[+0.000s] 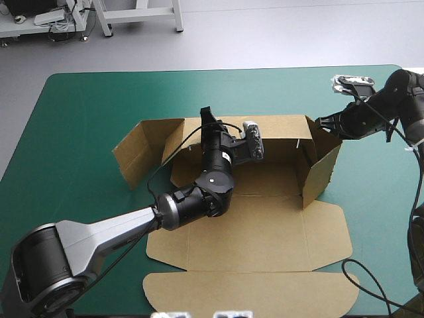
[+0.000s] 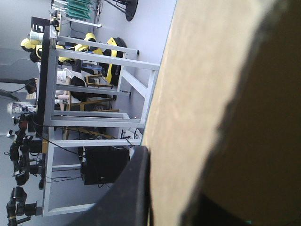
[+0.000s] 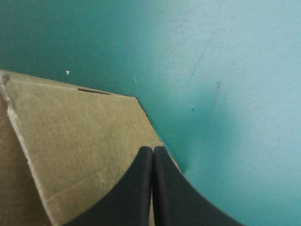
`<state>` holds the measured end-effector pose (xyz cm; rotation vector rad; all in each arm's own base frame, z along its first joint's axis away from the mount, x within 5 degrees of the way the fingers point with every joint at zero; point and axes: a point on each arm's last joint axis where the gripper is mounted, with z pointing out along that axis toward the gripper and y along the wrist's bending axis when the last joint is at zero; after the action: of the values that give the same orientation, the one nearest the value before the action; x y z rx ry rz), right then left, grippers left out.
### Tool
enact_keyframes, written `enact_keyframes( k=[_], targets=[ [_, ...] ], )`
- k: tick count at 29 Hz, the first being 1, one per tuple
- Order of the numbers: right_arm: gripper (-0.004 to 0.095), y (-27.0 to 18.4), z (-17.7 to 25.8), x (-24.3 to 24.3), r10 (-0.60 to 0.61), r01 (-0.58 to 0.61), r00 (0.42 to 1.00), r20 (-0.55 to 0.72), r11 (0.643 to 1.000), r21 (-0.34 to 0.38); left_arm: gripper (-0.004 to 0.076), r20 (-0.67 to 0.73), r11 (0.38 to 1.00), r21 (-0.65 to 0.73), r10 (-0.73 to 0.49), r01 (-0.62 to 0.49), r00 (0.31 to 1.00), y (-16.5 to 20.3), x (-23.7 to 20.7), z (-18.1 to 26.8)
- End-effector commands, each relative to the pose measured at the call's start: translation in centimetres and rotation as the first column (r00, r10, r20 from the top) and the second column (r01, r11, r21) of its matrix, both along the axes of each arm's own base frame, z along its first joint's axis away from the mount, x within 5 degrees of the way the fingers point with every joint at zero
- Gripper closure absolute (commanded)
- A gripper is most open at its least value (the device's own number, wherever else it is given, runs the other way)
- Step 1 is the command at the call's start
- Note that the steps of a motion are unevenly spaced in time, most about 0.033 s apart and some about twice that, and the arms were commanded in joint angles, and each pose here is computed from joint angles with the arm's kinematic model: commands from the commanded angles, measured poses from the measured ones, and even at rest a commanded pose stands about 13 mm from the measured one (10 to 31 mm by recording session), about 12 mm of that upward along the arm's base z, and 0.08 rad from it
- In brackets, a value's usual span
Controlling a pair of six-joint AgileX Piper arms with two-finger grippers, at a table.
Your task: Fold the box
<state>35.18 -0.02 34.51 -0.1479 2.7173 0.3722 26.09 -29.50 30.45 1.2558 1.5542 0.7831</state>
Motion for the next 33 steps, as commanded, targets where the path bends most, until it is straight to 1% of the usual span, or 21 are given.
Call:
enact_keyframes(
  k=[1,3,6,10,13,19,21,25,28,31,32,33],
  targets=[
    [0.0926,0.5,2.7,-1.6,0.019,-0.023,0.995,0.1,0.999,0.035,0.0733,0.066,0.998,-0.065,0.023,-0.019,0.998,0.8,-0.4,2.9],
    [0.0926,0.8,2.6,-1.8,0.024,-0.032,0.993,0.12,0.997,0.065,0.0733,0.064,0.998,-0.068,0.016,-0.011,0.998,0.7,-0.4,2.9],
    [0.0926,1.1,2.0,-2.5,0.023,-0.036,0.989,0.144,0.995,0.089,0.0733,0.058,0.998,-0.07,0.006,-0.002,0.998,0.6,-0.5,2.9],
    [0.0926,1.1,1.0,-3.8,0.004,-0.021,0.983,0.185,0.996,0.085,0.0733,0.05,0.998,-0.054,-0.01,0.013,0.999,0.5,-0.5,2.8],
    [0.0926,1.1,-0.3,-5.1,-0.028,0.008,0.97,0.241,0.996,0.084,0.0733,0.028,0.999,-0.032,-0.015,0.016,0.999,0.4,-0.5,2.4],
    [0.0927,1.8,-2.5,-7.7,-0.072,0.008,0.923,0.377,0.986,0.168,0.0733,-0.016,0.999,0.017,-0.028,0.028,0.999,0.1,-0.4,1.3],
    [0.0926,1.9,-3.4,-8.4,-0.085,0.009,0.906,0.415,0.983,0.182,0.0733,-0.034,0.999,0.038,-0.032,0.033,0.999,0.0,-0.4,0.9],
    [0.0926,2.1,-5.2,-9.2,-0.07,-0.019,0.878,0.473,0.983,0.18,0.0733,-0.052,0.998,0.037,-0.04,0.042,0.998,-0.1,-0.4,0.6],
    [0.0926,2.4,-6.4,-9.8,0.0,-0.088,0.867,0.499,0.984,0.152,0.0733,-0.052,0.998,0.037,-0.04,0.042,0.998,-0.1,-0.4,0.6],
    [0.0926,2.8,-6.7,-10.2,0.118,-0.191,0.848,0.516,0.977,0.091,0.0733,-0.052,0.999,0.037,-0.038,0.04,0.998,-0.1,-0.3,0.6],
    [0.0919,2.9,-6.6,-10.3,0.14,-0.211,0.843,0.52,0.974,0.081,0.0733,-0.052,0.998,0.042,-0.04,0.042,0.998,-0.1,-0.3,0.6],
    [0.0886,2.9,-6.3,-10.3,0.143,-0.214,0.837,0.528,0.974,0.076,0.0733,-0.051,0.998,0.051,-0.043,0.046,0.998,-0.1,-0.3,0.6]
  ],
)
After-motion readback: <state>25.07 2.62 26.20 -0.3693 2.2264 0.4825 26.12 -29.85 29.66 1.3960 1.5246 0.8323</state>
